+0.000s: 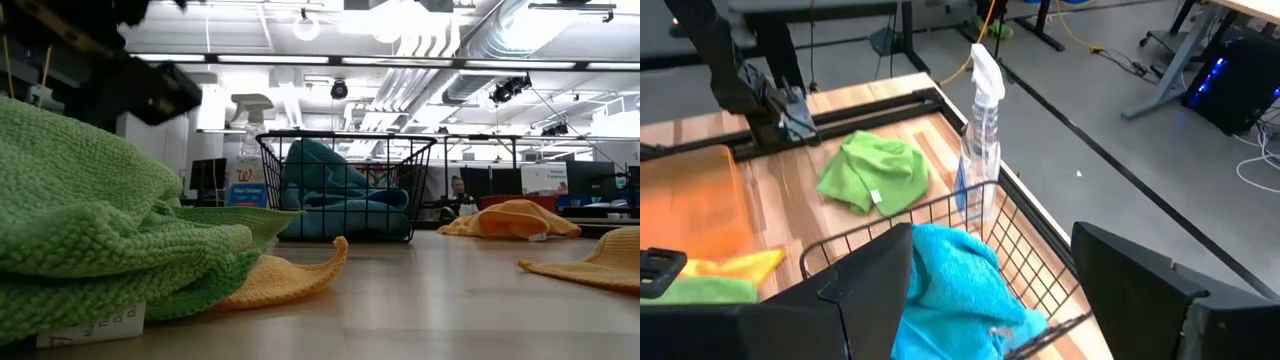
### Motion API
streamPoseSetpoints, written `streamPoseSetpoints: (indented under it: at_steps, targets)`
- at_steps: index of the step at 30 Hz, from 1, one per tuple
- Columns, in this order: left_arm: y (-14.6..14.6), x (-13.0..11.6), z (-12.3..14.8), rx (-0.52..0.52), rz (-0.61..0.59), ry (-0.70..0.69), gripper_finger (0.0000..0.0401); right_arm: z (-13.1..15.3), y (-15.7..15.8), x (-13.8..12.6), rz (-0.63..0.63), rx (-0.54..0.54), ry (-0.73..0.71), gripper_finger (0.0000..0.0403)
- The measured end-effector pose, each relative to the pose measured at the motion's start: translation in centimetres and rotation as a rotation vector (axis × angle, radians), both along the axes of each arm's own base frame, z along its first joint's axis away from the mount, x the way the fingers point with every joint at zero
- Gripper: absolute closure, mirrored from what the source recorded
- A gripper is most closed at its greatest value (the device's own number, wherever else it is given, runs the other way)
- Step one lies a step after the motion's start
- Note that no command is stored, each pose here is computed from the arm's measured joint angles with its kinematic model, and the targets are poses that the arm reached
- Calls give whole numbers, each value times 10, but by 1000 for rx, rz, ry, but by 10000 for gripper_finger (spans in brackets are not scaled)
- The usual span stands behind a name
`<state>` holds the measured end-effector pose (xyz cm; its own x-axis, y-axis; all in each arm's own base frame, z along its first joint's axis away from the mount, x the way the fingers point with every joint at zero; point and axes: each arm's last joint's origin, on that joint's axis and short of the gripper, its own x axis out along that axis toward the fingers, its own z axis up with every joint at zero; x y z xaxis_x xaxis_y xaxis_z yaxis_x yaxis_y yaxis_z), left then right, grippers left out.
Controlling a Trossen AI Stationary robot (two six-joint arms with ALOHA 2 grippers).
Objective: Sort microfiber towel by color & place in baskets
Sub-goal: Put the top left green towel into the orange bin
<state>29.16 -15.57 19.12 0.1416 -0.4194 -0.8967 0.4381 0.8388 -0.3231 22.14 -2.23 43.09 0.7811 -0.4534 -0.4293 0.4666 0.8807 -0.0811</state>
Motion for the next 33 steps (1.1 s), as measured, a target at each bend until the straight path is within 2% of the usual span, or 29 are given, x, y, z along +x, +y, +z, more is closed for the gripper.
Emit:
streamPoseSetpoints:
  at_steps: [6,8,10,13,14,15,18,22,25,28,33]
  targets:
    - [-3,6,-12,-18,78,53,165,-2,0,-1,0,1,30,132]
    - [-1,7,-13,-25,120,67,183,-3,0,-2,0,2,39,132]
    - [3,8,-9,-50,174,87,228,-4,0,-2,-1,2,50,132]
    - [13,13,7,-150,213,111,345,-5,0,-3,-1,2,61,132]
    - [17,14,15,-191,225,110,373,-5,0,-3,-1,2,64,132]
    - [22,15,24,-224,248,108,383,-5,0,-3,-1,2,65,132]
    - [41,14,61,-285,299,17,395,-5,0,-3,-3,1,64,132]
    - [79,0,119,-339,386,-142,399,-5,0,-3,-4,3,63,132]
    - [106,-18,149,-315,484,-275,400,-5,0,-3,-8,10,59,132]
    - [118,-32,158,-241,532,-321,401,-5,0,-3,-19,24,49,132]
    - [111,-34,143,-163,509,-202,392,-5,0,-3,-29,40,39,132]
